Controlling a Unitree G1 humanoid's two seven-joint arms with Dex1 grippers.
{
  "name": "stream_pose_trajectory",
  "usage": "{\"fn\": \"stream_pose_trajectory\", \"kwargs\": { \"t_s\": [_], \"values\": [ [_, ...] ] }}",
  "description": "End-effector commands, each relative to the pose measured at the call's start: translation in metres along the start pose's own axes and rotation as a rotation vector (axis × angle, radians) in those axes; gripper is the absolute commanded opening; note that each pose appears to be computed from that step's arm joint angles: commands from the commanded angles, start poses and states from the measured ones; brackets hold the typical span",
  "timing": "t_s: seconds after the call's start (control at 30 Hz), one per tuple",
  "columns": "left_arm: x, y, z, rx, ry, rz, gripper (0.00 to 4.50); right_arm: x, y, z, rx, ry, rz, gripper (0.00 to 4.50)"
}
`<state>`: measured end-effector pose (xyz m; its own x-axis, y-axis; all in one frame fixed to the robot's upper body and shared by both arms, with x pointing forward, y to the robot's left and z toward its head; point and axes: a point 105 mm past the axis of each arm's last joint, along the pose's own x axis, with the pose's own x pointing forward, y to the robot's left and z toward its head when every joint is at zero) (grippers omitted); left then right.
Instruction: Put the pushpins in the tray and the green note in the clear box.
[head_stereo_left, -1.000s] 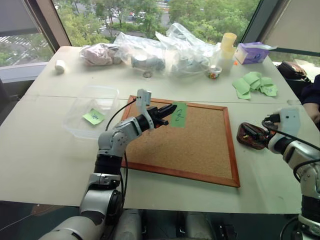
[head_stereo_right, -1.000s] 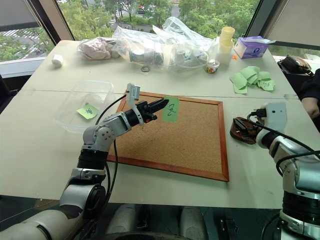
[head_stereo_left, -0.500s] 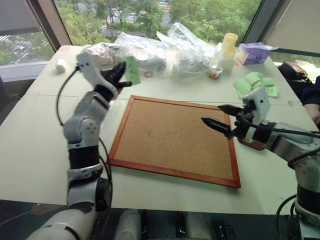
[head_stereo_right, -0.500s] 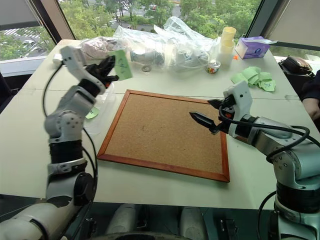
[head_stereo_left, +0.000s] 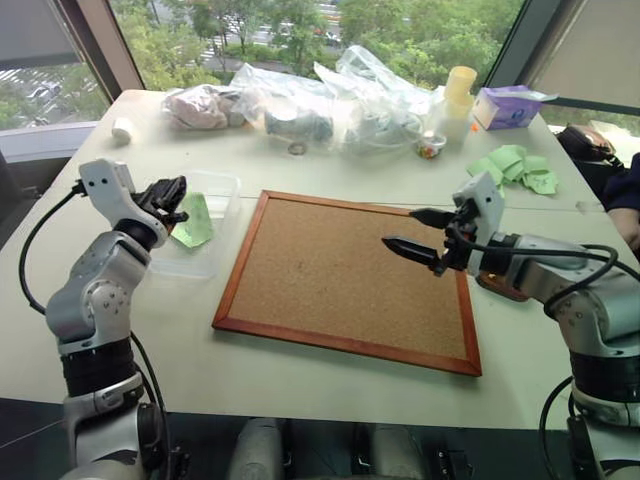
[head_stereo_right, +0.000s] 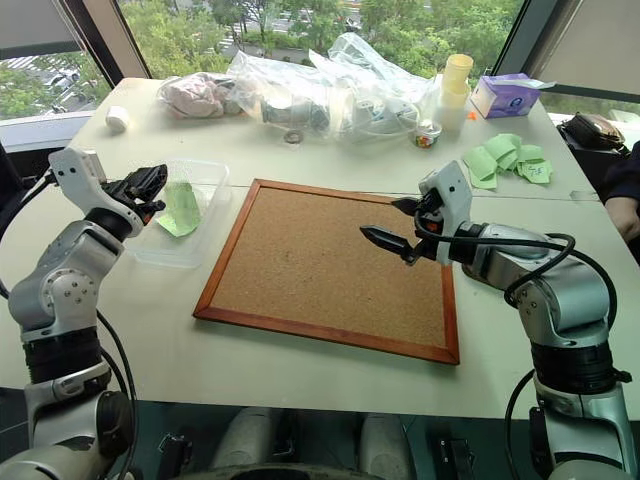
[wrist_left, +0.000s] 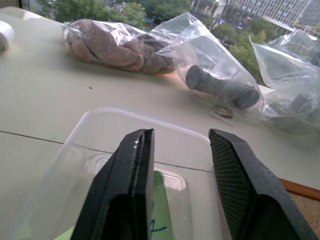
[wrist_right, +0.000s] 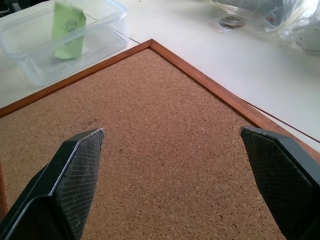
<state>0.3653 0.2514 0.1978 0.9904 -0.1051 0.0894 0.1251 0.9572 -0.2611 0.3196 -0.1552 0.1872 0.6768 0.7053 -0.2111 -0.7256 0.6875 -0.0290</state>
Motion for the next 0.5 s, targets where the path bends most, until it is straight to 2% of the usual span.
{"fn": "stream_pose_trajectory", "kwargs": {
  "t_s": [0.03,0.07,0.27,0.37,0.5],
  "values": [
    [-0.002,-0.014,0.018,0.041,-0.040,-0.079,3.97,-0.005,-0.003,0.007,-0.041,-0.015,-0.015,4.50],
    [-0.002,-0.020,0.019,0.054,-0.032,-0.113,4.47,-0.007,-0.004,0.006,-0.039,-0.013,-0.021,4.50],
    [-0.012,-0.075,0.015,0.088,0.041,-0.431,4.47,-0.016,-0.007,-0.001,-0.035,0.003,-0.048,4.50],
    [-0.020,-0.102,-0.005,0.122,0.145,-0.598,4.47,-0.025,-0.007,-0.008,-0.029,0.025,-0.065,4.50],
    [-0.032,-0.116,-0.034,0.198,0.267,-0.729,4.47,-0.032,-0.003,-0.014,-0.029,0.041,-0.068,4.50]
  ]
}}
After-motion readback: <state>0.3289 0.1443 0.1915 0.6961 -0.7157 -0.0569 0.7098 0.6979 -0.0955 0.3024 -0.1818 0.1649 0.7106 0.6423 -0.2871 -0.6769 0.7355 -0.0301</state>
